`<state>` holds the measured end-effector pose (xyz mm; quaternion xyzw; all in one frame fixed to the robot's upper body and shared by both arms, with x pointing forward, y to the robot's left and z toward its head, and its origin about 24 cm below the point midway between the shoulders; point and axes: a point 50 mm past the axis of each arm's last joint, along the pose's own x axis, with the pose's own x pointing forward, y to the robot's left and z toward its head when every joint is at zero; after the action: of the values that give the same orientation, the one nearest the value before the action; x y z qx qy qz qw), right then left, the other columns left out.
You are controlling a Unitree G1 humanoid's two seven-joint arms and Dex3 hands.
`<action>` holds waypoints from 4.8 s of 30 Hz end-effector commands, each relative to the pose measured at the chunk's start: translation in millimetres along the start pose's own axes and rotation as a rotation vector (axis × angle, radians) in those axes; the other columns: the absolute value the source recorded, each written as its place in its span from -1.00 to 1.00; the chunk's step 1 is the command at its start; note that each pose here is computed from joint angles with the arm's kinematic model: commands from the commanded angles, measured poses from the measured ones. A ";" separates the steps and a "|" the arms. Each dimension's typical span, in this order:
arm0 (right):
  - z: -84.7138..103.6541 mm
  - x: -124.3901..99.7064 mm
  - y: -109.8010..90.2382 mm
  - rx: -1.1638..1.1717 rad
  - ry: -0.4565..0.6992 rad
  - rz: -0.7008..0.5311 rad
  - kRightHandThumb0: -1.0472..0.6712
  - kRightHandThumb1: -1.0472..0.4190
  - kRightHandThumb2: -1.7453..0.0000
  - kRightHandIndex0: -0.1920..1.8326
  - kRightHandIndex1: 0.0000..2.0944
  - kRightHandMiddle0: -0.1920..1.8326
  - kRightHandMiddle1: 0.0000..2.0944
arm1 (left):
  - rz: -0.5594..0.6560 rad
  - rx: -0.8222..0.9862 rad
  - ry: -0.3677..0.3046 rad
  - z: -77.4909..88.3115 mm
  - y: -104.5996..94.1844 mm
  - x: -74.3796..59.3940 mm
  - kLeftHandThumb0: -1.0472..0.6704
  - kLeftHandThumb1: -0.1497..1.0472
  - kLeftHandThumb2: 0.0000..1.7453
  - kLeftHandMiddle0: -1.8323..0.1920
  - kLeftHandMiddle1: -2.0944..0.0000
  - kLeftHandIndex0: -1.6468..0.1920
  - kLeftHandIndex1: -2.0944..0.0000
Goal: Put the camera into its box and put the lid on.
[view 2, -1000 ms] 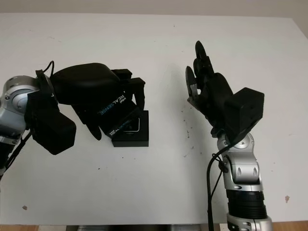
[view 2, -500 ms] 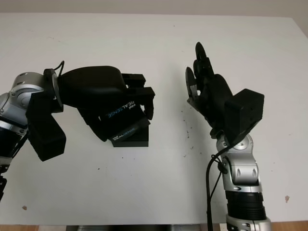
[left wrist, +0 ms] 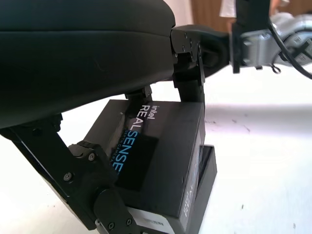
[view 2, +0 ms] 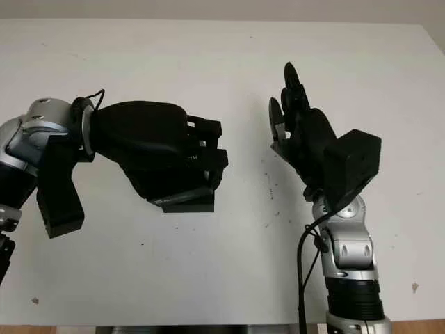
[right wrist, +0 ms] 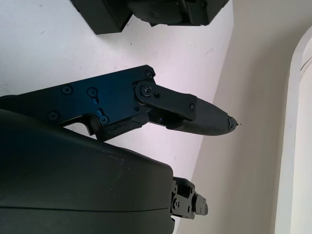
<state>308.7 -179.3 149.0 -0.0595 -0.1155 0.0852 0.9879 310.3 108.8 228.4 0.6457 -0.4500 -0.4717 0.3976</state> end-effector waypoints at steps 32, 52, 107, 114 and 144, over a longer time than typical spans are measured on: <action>-4.3 -8.0 -0.1 0.023 -0.003 -0.016 -0.52 -1.00 0.24 -0.94 -0.94 -0.95 -0.94 | -0.025 0.046 -0.124 -4.1 13.1 20.0 -0.10 0.98 -0.93 0.69 -0.72 0.74 -0.74; -4.0 -9.8 2.7 0.031 0.004 -0.022 -0.53 -1.00 0.24 -0.95 -0.95 -0.96 -0.94 | -0.024 0.053 -0.168 -5.0 19.3 30.0 -0.04 0.94 -0.94 0.65 -0.64 0.72 -0.50; -4.2 -10.4 -0.2 0.018 0.022 -0.001 -0.52 -1.00 0.25 -0.98 -0.95 -0.98 -0.95 | -0.245 0.070 0.172 -15.0 26.0 -3.1 -0.98 0.97 -0.93 1.00 1.00 1.00 1.00; -4.2 -10.8 -2.0 0.021 0.018 -0.010 -0.53 -1.00 0.27 -0.96 -0.94 -0.96 -0.94 | -0.163 -0.099 0.180 -5.0 32.5 -2.9 -1.00 1.00 -0.83 1.00 1.00 1.00 1.00; 36.5 -14.6 -49.7 -0.078 -0.088 -0.260 -0.53 -1.00 0.26 -0.89 -0.92 -0.88 -0.90 | -0.032 -0.190 0.428 43.9 -0.2 6.8 -1.00 1.00 -0.76 1.00 1.00 1.00 1.00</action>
<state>296.1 -224.3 181.3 -0.0765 -0.1559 -0.0415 0.9839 273.3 102.7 220.3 0.7031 -0.2892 -0.3645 0.5378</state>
